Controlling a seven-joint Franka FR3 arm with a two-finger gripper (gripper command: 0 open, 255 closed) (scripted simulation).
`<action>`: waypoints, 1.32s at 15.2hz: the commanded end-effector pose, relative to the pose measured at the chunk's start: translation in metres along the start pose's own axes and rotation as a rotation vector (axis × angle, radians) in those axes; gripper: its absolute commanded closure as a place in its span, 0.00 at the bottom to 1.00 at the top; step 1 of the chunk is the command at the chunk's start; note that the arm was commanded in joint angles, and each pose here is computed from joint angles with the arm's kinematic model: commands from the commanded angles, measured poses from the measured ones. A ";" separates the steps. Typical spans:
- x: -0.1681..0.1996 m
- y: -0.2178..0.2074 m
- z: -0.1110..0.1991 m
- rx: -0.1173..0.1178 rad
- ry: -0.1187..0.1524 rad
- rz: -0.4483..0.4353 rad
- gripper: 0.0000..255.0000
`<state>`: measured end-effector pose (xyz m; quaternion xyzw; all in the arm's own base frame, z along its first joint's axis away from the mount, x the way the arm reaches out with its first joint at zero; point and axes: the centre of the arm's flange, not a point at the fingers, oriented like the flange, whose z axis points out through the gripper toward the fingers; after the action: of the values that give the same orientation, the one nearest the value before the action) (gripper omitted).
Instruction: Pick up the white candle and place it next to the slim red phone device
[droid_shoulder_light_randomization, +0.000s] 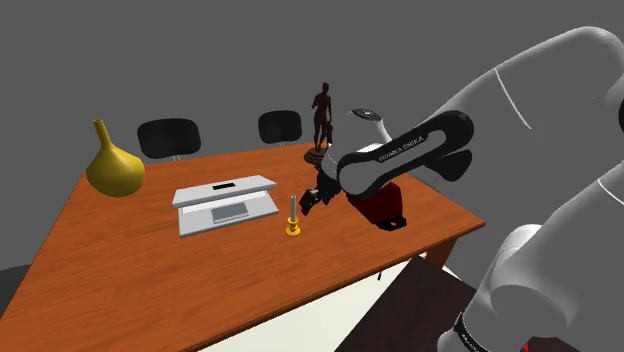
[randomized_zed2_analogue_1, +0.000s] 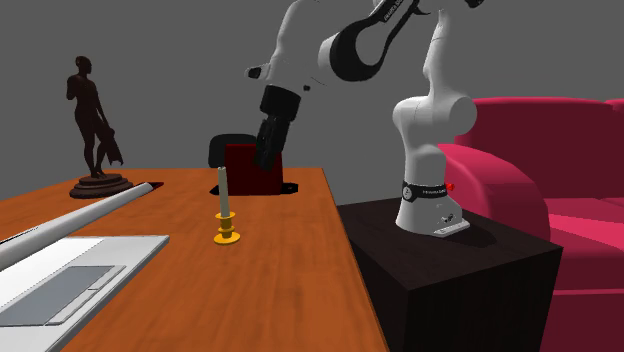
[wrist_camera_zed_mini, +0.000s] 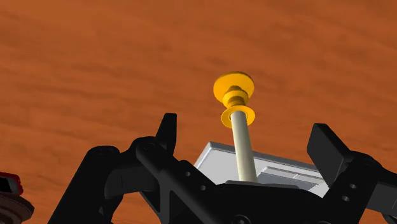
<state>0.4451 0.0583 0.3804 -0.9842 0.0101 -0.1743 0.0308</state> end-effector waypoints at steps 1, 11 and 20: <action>0.008 -0.005 0.022 0.000 0.029 0.000 0.00; 0.029 -0.012 0.097 -0.003 0.077 0.001 0.00; 0.030 -0.012 0.105 -0.003 0.077 0.001 0.00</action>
<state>0.5096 0.0749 0.2926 -0.9768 0.0121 -0.2119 0.0291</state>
